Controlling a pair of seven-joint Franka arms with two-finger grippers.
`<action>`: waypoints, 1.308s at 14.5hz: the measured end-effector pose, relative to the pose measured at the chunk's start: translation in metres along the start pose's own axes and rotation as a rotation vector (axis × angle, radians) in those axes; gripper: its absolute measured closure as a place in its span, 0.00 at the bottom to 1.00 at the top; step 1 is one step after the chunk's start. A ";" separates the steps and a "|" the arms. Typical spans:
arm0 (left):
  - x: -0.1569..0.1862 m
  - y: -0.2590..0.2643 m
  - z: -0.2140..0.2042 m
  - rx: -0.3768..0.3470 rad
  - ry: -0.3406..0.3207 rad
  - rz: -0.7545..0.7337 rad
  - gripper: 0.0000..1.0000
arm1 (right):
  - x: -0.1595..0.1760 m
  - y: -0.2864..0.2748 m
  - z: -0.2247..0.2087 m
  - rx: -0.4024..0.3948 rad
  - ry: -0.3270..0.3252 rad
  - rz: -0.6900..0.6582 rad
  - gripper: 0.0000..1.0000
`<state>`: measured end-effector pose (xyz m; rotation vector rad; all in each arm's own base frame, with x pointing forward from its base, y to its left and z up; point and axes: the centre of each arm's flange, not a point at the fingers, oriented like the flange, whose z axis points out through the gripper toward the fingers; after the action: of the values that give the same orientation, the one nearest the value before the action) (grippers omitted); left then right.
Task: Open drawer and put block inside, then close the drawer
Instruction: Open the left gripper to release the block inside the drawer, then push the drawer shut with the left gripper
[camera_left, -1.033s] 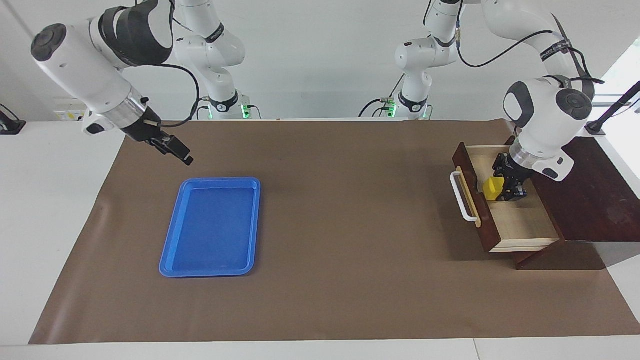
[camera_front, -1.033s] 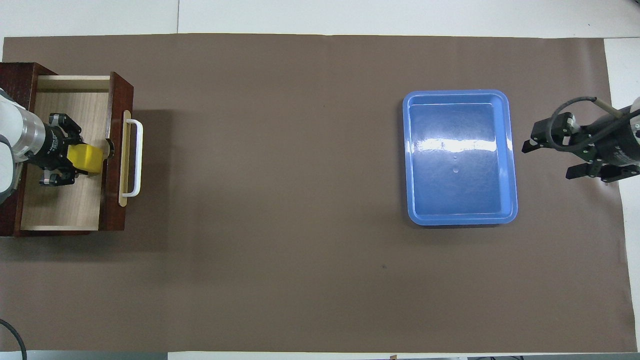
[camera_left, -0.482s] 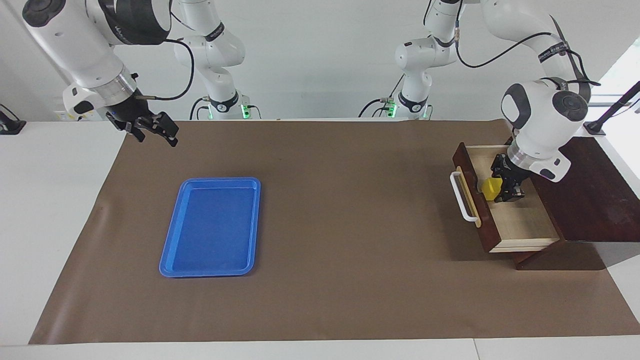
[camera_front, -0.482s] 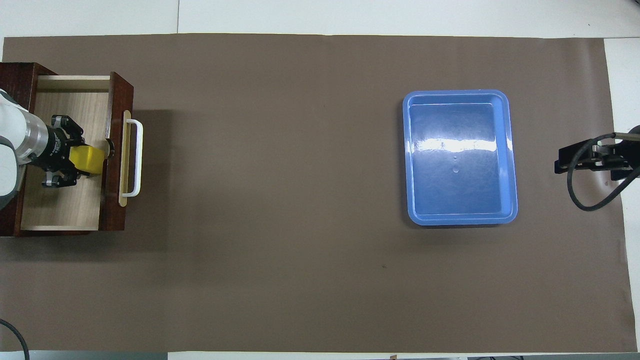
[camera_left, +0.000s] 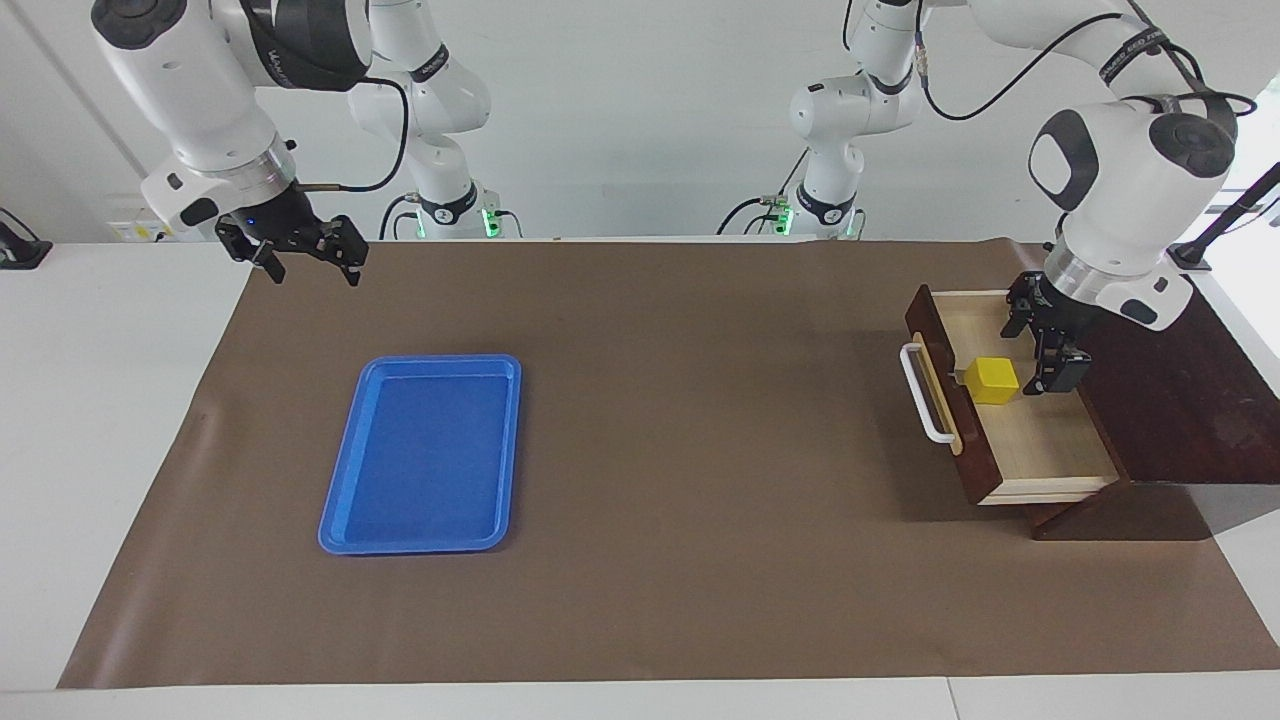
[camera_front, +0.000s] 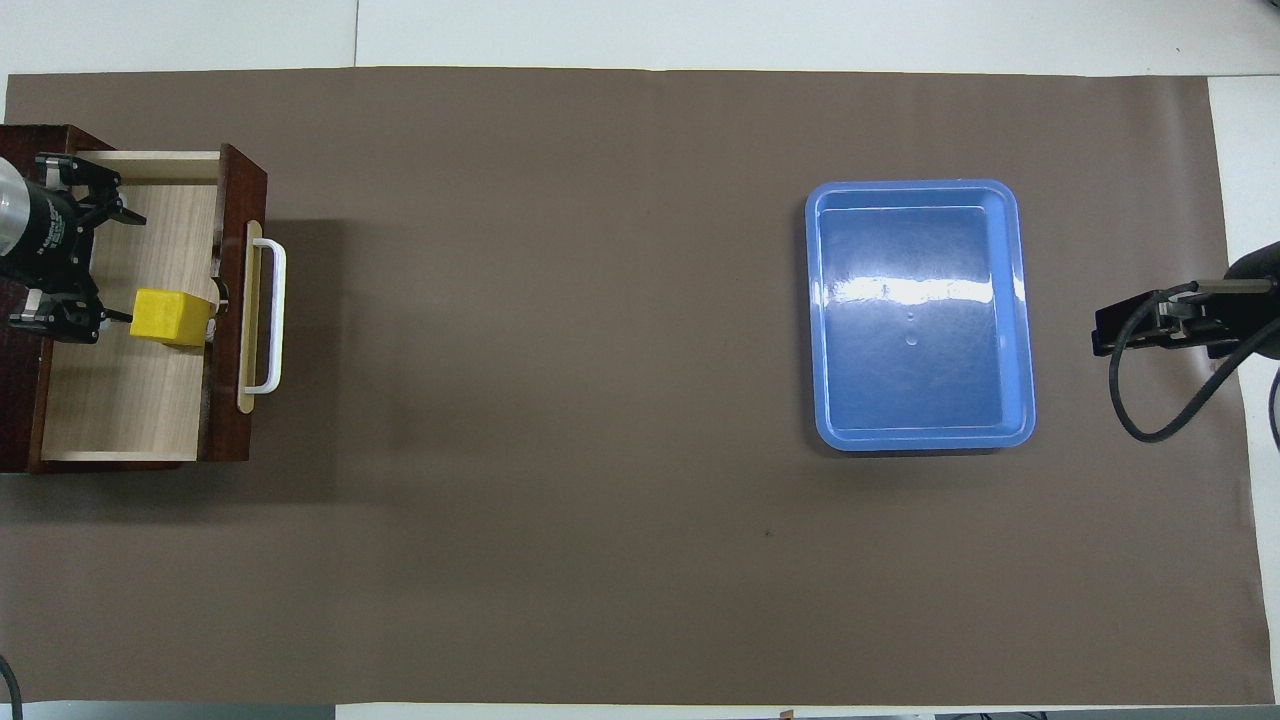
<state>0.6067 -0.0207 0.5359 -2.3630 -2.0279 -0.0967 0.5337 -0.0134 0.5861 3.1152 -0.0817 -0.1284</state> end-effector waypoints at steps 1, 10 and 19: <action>-0.023 0.003 -0.003 0.003 -0.001 0.007 0.00 | 0.000 0.000 0.000 0.000 0.000 -0.003 0.00; -0.064 0.002 0.079 0.058 0.044 -0.001 0.00 | 0.000 0.001 -0.001 -0.004 0.003 -0.062 0.00; 0.009 -0.002 0.078 0.039 0.065 -0.039 0.00 | 0.000 0.001 -0.002 -0.004 -0.007 -0.062 0.00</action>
<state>0.6081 -0.0066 0.4584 -2.2673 -2.0272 -0.1319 0.5334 -0.0142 0.5880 3.1140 0.0146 -0.1400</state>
